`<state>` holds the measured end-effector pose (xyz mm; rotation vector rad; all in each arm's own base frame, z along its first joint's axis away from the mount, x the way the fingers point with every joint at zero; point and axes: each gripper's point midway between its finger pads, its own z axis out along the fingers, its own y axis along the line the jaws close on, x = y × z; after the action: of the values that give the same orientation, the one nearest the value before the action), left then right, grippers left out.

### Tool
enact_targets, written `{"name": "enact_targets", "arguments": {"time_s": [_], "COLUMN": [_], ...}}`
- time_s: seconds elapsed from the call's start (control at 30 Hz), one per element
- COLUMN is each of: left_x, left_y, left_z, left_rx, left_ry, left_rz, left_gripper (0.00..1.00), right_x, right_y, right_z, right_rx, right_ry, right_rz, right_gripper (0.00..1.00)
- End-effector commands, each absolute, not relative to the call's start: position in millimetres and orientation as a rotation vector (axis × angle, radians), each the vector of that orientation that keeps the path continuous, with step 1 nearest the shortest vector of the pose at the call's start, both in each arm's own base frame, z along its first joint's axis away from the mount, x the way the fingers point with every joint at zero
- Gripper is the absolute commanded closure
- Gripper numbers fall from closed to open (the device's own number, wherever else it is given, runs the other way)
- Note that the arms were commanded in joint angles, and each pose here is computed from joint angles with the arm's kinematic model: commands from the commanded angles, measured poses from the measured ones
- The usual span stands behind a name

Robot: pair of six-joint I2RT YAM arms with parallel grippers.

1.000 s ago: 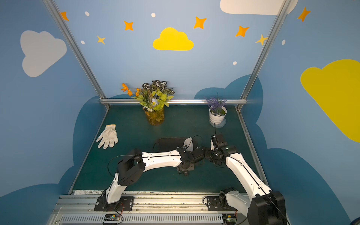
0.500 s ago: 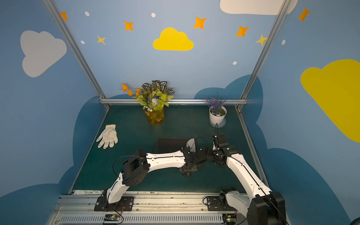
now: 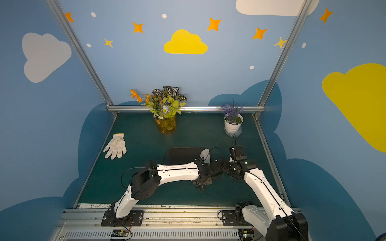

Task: Align the knife with the edge of the cutting board
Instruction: Place the knife at the edge of the cutting board.

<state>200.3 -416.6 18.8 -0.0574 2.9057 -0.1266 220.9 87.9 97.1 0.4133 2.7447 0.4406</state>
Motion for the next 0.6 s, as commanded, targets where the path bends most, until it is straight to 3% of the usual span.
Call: {"name": "enact_targets", "arguments": {"time_s": [0.0,0.47,0.57], "left_x": [190,188,188], "left_y": [-424,-429,-431], "left_z": [-4,2,11], "left_rx": [-0.078,-0.094,-0.099], "left_ry": [2.969,2.983,2.977], "left_rz": [-0.169,-0.263,-0.305], "left_gripper": [0.74,0.36,0.24], "right_x": [210,204,204], "right_y": [86,80,81], "right_z": [92,86,85], "right_rx": [0.437,0.47,0.468], "right_ry": [2.769,2.764,2.767], "right_rz": [0.447,0.431,0.439], "right_gripper": [0.02,0.02,0.02]}}
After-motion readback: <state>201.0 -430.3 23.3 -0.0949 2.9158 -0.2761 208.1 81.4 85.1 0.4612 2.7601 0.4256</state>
